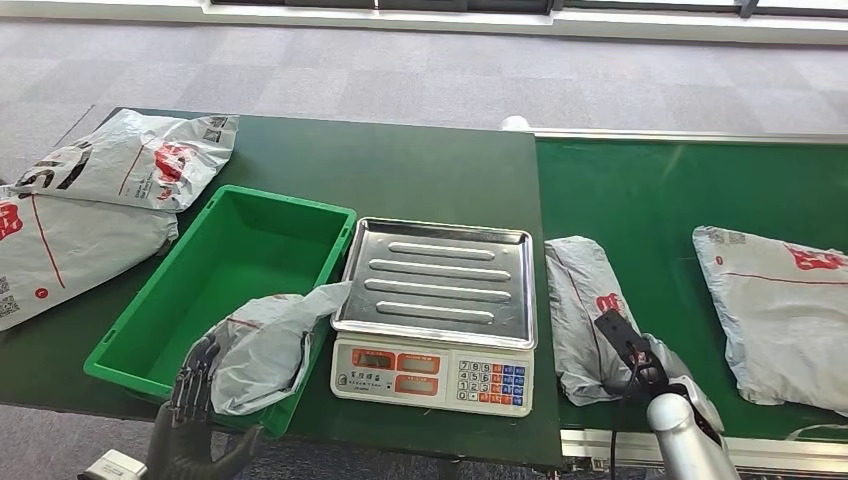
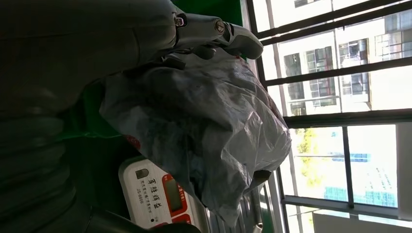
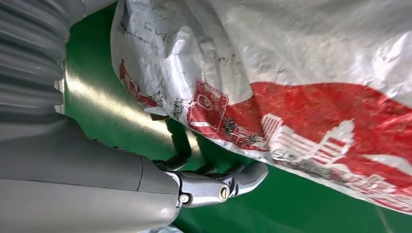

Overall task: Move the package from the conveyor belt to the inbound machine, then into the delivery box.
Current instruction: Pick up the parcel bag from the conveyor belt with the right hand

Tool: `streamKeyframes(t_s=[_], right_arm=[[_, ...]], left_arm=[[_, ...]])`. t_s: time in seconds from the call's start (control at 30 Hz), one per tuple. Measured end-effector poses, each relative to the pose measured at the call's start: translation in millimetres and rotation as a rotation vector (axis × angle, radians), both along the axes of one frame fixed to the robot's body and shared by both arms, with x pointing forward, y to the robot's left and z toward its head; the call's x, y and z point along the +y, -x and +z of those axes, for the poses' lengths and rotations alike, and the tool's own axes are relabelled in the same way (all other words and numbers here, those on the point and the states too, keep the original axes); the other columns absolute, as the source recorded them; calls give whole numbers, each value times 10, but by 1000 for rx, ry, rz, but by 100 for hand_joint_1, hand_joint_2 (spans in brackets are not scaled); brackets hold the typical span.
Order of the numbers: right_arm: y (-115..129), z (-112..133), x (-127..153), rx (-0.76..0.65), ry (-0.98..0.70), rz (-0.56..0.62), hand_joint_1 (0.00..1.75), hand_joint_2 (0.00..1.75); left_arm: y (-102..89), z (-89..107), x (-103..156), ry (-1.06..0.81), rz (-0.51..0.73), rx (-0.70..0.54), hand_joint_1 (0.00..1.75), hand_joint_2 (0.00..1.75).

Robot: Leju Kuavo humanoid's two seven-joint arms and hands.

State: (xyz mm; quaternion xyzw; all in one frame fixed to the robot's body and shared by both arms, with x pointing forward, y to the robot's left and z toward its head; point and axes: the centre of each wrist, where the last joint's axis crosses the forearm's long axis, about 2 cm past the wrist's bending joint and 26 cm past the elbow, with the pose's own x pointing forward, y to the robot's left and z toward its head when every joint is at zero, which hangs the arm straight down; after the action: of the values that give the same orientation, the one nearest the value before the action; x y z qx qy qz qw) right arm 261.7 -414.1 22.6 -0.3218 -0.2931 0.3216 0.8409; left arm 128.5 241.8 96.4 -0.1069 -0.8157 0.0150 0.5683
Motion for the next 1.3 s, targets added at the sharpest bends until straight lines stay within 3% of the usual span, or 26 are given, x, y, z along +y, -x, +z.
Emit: streamKeyframes(t_s=[0.07,0.1,0.2,0.23,0.63,1.1,1.2,1.3], right_arm=[[27,-7,-30,11,1,-6,0,175],[42,-9,-49,16,2,-11,31,175],[89,-18,-103,20,1,-29,162,175],[107,-20,-119,19,2,-33,175,175],[246,37,-281,-25,45,-61,175,175],[248,61,-242,-86,32,-67,175,175],[259,61,-225,-131,21,-69,175,175],[253,93,-189,-283,-46,-65,175,175]], left_arm=[[-25,-4,-21,2,-10,0,0,175],[-37,-7,-30,3,-15,0,0,175],[-69,-15,-52,5,-28,0,0,175],[-80,-16,-58,6,-32,0,0,175],[-135,-17,-51,11,-51,7,0,175],[-137,-4,-38,11,-46,2,0,175],[-136,0,-37,11,-47,-2,0,175],[-130,-2,-36,13,-48,-10,0,175]])
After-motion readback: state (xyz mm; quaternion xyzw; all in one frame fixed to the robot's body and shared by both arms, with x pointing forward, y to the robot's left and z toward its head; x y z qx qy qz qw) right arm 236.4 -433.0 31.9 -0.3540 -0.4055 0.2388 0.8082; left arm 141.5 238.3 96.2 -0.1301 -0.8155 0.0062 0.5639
